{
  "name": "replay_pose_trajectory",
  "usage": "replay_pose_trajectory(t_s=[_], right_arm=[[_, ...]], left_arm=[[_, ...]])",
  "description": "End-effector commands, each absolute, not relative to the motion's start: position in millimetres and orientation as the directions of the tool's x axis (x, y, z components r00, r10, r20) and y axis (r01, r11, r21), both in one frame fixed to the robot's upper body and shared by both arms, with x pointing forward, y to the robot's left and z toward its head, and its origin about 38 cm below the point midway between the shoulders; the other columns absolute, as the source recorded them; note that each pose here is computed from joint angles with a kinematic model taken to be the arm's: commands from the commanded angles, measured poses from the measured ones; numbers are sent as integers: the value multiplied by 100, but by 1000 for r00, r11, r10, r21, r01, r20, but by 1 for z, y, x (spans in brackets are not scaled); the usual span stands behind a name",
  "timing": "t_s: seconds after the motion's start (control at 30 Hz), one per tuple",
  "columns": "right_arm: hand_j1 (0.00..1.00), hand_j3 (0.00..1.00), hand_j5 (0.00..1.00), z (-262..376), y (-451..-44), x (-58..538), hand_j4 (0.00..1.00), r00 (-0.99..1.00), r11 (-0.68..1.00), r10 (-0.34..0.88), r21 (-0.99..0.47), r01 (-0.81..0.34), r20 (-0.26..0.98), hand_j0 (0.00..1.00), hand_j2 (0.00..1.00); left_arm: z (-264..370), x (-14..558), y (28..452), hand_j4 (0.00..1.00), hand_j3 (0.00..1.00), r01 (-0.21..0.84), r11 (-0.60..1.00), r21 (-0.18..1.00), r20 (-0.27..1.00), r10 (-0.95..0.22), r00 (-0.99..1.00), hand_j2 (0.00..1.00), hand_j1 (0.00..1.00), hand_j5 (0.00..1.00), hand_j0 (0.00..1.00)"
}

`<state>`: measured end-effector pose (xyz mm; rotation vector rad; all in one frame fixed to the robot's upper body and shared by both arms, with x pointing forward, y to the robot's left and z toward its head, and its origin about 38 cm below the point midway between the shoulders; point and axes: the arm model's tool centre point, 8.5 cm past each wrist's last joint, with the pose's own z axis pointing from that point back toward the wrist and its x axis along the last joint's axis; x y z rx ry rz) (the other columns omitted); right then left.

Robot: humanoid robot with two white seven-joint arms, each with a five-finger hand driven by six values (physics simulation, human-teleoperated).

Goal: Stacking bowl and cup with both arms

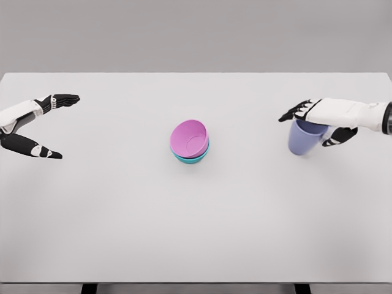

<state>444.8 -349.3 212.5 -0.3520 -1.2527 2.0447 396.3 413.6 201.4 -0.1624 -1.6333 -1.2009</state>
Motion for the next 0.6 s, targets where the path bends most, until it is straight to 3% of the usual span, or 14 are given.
replay_pose_trajectory(t_s=[0.0, 0.17, 0.23, 0.37, 0.43, 0.57], right_arm=[[100, 100, 100, 209, -351, 445, 100, -709, -277, 693, -857, -434, 135, 100, 100], [97, 97, 97, 208, -353, 445, 97, -703, -277, 698, -854, -441, 137, 97, 97], [85, 85, 85, 206, -353, 445, 85, -704, -279, 697, -852, -443, 138, 85, 85], [78, 78, 78, 208, -353, 446, 78, -704, -279, 697, -854, -440, 135, 78, 78], [67, 67, 67, 212, -353, 447, 67, -704, -273, 697, -859, -433, 134, 67, 67], [64, 64, 64, 219, -352, 450, 64, -708, -274, 696, -866, -419, 122, 64, 64]], left_arm=[[202, 397, 413, 100, 100, 621, 494, 609, 792, -428, -436, 100, 100, 100, 100], [202, 397, 413, 100, 100, 621, 494, 609, 792, -428, -436, 100, 100, 100, 100], [202, 397, 413, 100, 100, 621, 494, 609, 792, -428, -436, 100, 100, 100, 100], [202, 397, 413, 100, 100, 621, 494, 609, 792, -428, -436, 100, 100, 100, 100], [202, 397, 413, 100, 100, 621, 494, 609, 792, -428, -436, 100, 100, 100, 100], [202, 397, 413, 100, 100, 621, 494, 609, 792, -428, -436, 100, 100, 100, 100]])
